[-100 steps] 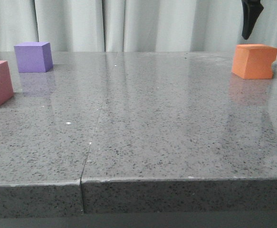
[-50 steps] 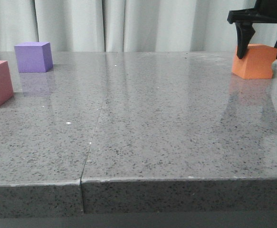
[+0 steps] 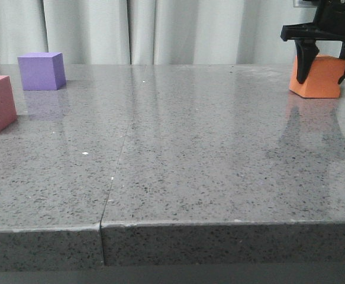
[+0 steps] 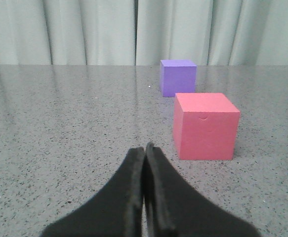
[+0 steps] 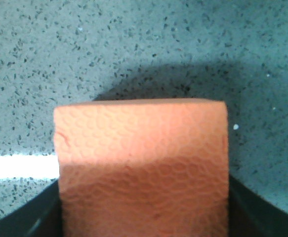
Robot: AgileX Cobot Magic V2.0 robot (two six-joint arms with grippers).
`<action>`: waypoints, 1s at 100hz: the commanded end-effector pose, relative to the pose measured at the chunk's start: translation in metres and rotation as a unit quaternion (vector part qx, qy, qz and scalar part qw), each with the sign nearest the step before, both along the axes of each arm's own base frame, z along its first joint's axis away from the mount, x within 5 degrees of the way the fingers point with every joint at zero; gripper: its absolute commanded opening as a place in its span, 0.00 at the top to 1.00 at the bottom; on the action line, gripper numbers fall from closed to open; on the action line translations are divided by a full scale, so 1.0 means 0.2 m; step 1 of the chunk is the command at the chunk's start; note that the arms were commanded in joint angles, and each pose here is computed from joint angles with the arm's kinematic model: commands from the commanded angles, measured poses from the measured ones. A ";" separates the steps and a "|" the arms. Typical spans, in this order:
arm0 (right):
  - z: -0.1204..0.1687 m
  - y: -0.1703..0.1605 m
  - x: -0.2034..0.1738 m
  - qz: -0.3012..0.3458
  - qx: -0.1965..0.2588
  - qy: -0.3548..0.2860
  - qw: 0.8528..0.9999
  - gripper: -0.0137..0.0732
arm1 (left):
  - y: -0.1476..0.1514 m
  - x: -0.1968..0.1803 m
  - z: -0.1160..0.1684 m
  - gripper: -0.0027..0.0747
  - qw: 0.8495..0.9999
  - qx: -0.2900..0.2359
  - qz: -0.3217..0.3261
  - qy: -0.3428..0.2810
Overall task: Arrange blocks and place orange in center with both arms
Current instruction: 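Lift the orange cube with the right gripper and carry it toward table center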
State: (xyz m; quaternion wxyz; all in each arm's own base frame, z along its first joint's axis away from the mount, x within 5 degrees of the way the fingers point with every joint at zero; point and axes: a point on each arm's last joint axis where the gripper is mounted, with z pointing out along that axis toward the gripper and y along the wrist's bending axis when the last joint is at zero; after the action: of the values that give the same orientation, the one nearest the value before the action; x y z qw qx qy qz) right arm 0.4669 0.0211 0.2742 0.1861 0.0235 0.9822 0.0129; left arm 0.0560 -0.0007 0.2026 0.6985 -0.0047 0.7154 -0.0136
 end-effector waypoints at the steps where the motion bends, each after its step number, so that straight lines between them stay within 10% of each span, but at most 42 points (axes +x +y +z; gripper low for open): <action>1: 0.20 0.00 -0.04 0.002 0.002 -0.062 0.998 0.45 | 0.00 0.00 -0.02 0.99 0.999 -0.005 0.000 -0.033; 47: 0.35 0.09 -0.10 0.012 0.028 -0.041 0.999 0.45 | 0.00 0.00 -0.02 0.99 0.999 -0.005 0.000 -0.033; 100: 0.44 0.72 -0.27 0.050 0.088 -0.044 0.994 0.45 | 0.00 0.00 -0.02 0.99 0.999 -0.005 0.000 -0.033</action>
State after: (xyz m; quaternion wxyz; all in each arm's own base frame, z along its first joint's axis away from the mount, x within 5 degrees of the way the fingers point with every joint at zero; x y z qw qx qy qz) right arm 0.4383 0.1541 0.3301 0.2282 -0.0112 0.9689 0.0950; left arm 0.0560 -0.0007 0.2026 0.6985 -0.0047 0.7154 -0.0136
